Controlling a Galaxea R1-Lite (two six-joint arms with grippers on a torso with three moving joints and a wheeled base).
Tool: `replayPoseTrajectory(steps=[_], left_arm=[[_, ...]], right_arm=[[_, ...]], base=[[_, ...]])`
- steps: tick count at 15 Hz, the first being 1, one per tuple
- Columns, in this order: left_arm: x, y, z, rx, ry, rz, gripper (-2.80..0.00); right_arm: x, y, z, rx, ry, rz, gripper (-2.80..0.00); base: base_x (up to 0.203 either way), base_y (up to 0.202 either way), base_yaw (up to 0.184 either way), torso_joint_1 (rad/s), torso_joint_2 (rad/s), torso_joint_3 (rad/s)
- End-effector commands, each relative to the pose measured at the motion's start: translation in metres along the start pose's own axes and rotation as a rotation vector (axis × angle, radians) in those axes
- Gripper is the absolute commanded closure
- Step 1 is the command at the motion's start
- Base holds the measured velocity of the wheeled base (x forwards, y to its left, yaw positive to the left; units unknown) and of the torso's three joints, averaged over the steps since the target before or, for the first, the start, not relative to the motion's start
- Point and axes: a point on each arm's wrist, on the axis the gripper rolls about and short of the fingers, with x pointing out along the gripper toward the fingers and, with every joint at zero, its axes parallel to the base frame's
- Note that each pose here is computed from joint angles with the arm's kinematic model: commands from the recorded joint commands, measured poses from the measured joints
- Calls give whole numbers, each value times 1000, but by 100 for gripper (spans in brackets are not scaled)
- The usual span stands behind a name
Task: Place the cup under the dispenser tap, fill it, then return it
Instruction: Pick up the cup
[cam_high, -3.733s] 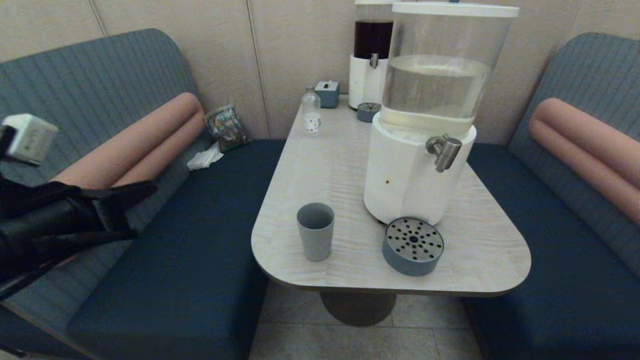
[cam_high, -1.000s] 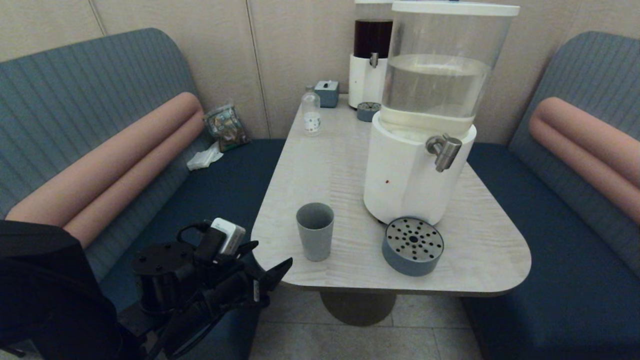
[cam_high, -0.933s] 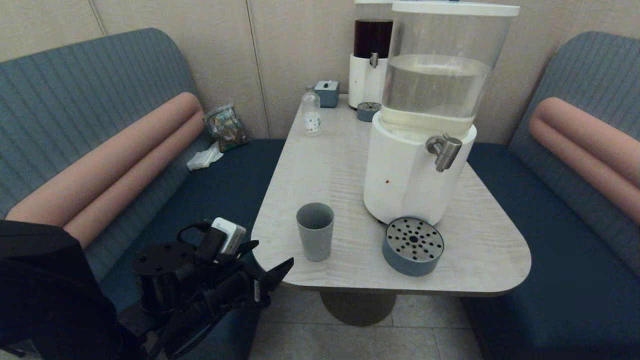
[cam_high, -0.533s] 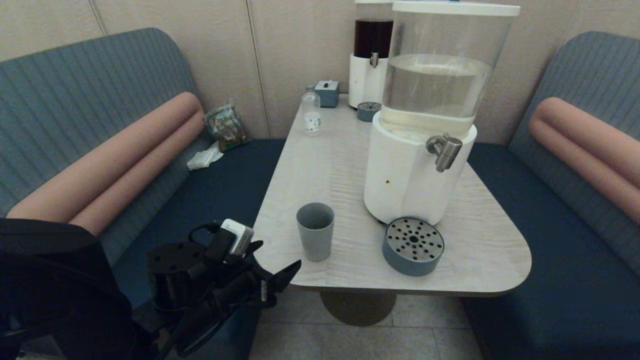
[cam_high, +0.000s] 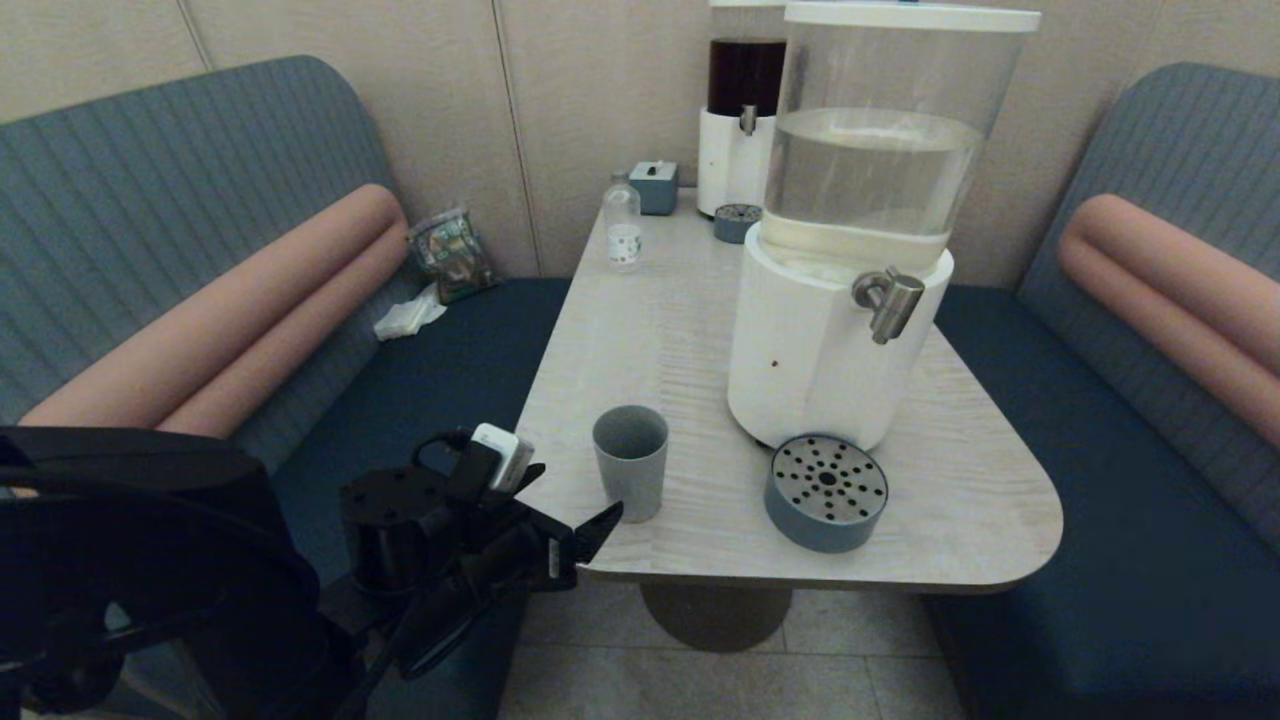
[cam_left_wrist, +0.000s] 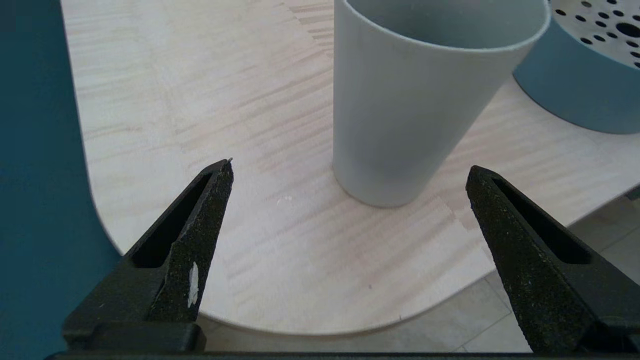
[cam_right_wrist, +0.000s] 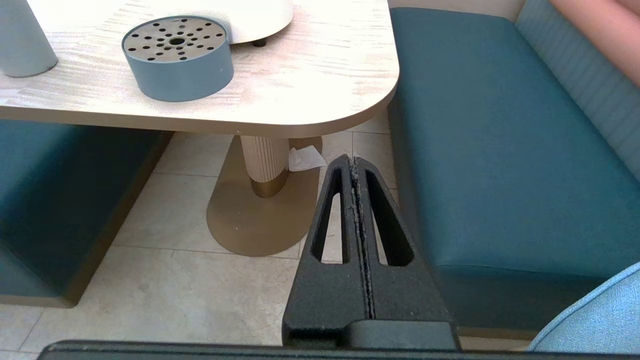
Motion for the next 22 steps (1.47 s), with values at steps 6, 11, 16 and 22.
replayPoseTrajectory(steps=[6, 11, 16, 22], left_arm=[[13, -1, -3, 2, -15, -2, -280], [21, -5, -3, 5, -27, -12, -280], [28, -4, -4, 5, -35, -10, -280], [37, -3, -2, 5, -61, 6, -280]], right_arm=[[0, 0, 0, 0, 1, 0, 0], [0, 0, 0, 0, 1, 0, 0], [0, 0, 0, 0, 0, 0, 0], [0, 0, 0, 0, 0, 0, 0]], base=[[0, 0, 0, 0, 0, 0], [0, 0, 0, 0, 0, 0], [0, 0, 0, 0, 0, 0], [0, 0, 0, 0, 0, 0]])
